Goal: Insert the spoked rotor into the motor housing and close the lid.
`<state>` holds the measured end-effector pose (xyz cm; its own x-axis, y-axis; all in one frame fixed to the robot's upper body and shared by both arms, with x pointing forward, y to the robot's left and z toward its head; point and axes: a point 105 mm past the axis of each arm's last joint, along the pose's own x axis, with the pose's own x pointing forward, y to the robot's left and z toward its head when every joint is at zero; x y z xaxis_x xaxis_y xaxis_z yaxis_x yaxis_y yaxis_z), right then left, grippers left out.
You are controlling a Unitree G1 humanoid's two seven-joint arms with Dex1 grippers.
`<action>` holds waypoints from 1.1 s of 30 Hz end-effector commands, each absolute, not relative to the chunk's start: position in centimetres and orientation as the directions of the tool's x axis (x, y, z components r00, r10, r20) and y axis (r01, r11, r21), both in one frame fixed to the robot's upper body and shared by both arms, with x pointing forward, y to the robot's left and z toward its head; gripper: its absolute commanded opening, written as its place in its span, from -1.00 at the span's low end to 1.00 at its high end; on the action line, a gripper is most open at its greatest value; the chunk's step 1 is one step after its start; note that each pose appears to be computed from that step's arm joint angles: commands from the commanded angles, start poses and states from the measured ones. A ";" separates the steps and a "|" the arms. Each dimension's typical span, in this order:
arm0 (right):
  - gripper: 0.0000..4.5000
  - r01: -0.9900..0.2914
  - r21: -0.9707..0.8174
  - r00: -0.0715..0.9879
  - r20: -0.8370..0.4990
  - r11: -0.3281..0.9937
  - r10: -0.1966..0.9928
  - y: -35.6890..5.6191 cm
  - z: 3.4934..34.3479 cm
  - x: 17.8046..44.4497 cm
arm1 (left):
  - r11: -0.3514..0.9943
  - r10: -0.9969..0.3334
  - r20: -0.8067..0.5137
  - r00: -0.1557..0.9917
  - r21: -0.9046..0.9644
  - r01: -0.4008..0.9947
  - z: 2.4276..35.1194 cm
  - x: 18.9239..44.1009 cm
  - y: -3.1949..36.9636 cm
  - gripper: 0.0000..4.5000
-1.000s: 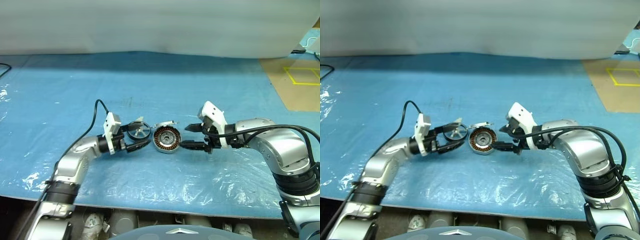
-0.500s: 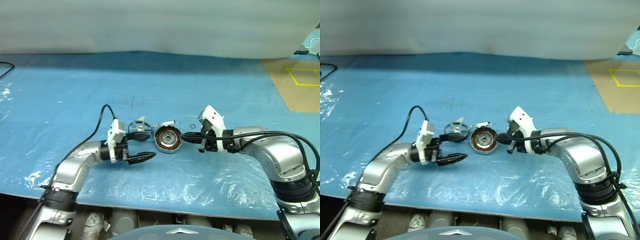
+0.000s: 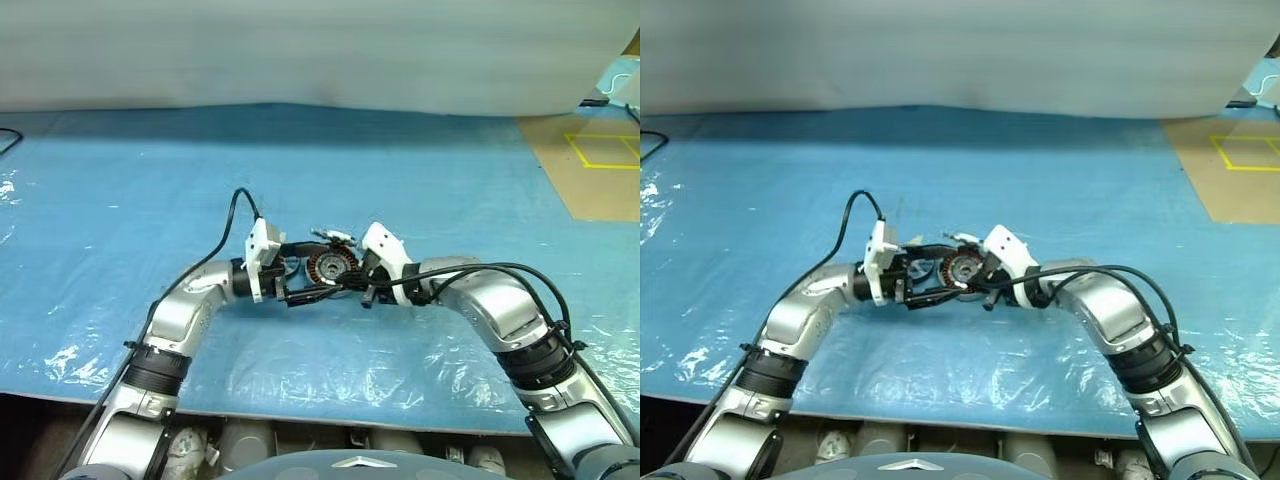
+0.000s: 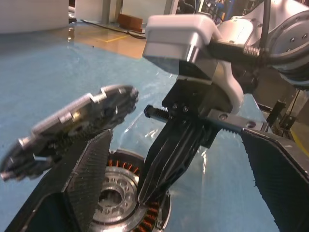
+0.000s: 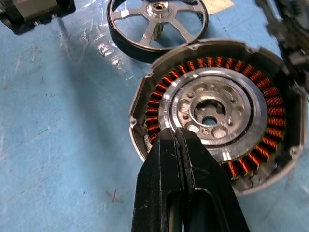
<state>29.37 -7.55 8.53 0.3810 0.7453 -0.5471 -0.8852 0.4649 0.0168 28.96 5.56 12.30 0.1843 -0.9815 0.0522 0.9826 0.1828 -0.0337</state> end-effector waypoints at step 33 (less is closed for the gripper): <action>-0.99 -0.863 -0.019 0.386 -0.671 0.505 0.634 -9.6 4.8 28.3 | 0.244 -0.952 0.164 0.257 -0.097 0.965 14.8 34.2 2.7 1.00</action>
